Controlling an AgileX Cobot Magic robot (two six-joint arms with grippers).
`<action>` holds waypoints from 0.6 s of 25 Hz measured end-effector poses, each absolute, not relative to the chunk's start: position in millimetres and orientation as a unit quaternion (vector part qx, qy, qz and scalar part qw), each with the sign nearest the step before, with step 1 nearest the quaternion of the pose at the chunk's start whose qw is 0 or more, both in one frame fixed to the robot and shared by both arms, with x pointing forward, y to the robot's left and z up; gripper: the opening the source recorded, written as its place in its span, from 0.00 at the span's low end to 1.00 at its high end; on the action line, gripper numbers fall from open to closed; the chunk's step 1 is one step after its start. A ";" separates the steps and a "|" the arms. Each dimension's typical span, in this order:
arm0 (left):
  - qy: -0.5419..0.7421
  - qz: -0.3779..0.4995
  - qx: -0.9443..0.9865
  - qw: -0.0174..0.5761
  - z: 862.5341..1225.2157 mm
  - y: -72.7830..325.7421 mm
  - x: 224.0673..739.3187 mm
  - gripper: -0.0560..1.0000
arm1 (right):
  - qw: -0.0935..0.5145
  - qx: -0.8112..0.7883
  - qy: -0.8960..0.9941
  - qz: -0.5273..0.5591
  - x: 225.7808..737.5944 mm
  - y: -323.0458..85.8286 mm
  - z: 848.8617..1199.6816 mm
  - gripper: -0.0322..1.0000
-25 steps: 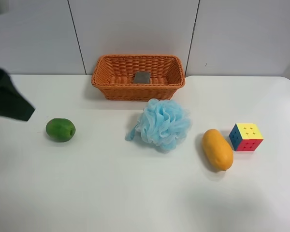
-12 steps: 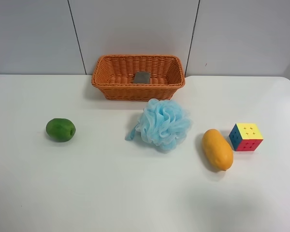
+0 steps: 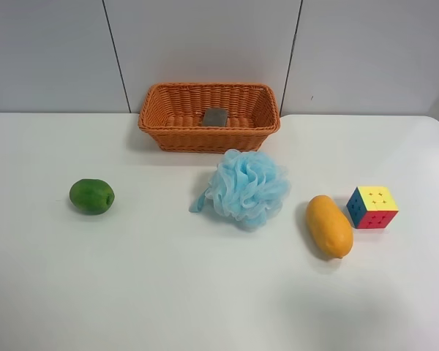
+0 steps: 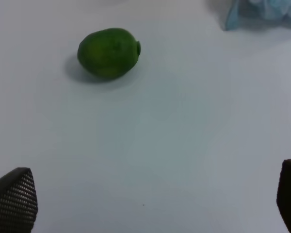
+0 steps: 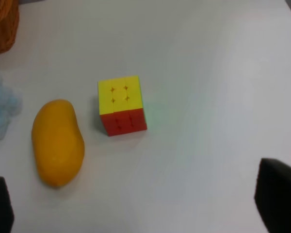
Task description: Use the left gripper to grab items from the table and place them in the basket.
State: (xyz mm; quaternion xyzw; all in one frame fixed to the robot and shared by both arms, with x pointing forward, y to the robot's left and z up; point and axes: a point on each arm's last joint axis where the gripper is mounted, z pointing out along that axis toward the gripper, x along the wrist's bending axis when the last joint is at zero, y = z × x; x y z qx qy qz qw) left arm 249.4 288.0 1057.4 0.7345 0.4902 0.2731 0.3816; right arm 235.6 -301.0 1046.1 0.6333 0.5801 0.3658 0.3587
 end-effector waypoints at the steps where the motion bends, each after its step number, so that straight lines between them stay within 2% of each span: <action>1: 0.494 0.279 0.730 0.381 1056.4 288.2 248.6 0.99 | 0.359 0.633 0.580 0.366 235.6 -301.0 1046.1 0.99; 15: 0.513 0.345 0.676 0.402 1056.5 290.4 229.6 0.99 | 0.359 0.633 0.580 0.366 235.6 -301.0 1046.1 0.99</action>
